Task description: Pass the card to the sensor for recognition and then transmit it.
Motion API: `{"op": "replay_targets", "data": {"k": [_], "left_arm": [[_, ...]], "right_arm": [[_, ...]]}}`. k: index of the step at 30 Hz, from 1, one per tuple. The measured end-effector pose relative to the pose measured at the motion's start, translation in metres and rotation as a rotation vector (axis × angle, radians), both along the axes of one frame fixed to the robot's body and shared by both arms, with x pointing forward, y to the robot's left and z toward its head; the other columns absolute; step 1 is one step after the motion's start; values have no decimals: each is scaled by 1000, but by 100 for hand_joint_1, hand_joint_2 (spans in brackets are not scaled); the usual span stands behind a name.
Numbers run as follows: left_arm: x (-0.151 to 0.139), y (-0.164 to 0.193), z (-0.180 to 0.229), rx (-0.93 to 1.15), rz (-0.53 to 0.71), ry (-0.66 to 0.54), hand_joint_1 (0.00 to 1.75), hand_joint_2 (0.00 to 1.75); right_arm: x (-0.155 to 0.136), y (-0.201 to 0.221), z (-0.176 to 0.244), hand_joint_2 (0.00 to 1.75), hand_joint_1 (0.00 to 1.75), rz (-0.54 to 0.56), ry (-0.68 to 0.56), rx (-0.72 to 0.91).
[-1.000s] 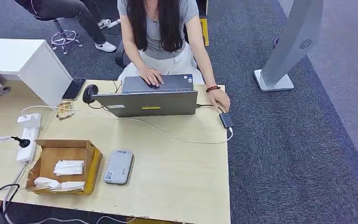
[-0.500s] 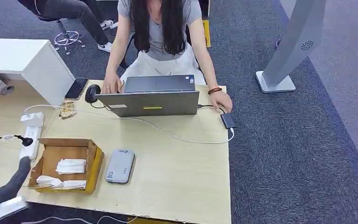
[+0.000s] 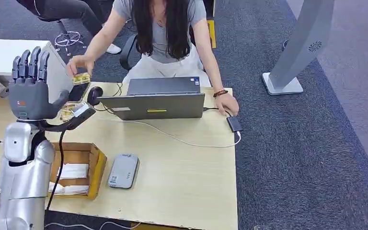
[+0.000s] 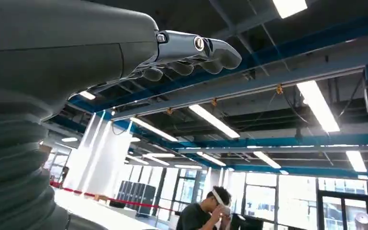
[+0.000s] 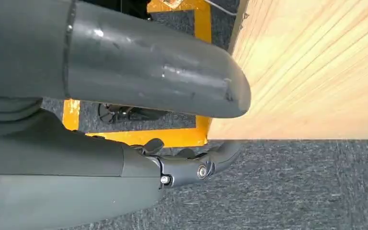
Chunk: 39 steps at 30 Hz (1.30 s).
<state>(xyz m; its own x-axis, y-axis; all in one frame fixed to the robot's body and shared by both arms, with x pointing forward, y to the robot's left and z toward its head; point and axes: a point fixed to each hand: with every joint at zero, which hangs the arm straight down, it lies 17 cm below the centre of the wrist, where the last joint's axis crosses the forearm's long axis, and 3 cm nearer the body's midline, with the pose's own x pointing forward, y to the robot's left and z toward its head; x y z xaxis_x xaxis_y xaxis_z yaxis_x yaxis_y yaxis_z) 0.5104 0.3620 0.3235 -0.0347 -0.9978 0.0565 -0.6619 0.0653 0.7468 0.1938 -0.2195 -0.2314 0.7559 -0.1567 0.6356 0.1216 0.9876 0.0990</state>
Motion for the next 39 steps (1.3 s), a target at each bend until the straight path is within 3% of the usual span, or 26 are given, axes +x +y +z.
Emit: {"op": "replay_targets", "data": {"k": [20, 21, 39], "left_arm": [[30, -7, -4, 57, 8, 51, 0, 175], [30, -7, -4, 56, 8, 53, 175, 175], [36, -16, -26, 30, -37, 97, 175, 175]], "right_arm": [[-4, 2, -2, 0, 0, 13, 13, 0], [-4, 2, -2, 0, 0, 13, 14, 0], [-7, 3, -3, 0, 0, 35, 15, -10]]}}
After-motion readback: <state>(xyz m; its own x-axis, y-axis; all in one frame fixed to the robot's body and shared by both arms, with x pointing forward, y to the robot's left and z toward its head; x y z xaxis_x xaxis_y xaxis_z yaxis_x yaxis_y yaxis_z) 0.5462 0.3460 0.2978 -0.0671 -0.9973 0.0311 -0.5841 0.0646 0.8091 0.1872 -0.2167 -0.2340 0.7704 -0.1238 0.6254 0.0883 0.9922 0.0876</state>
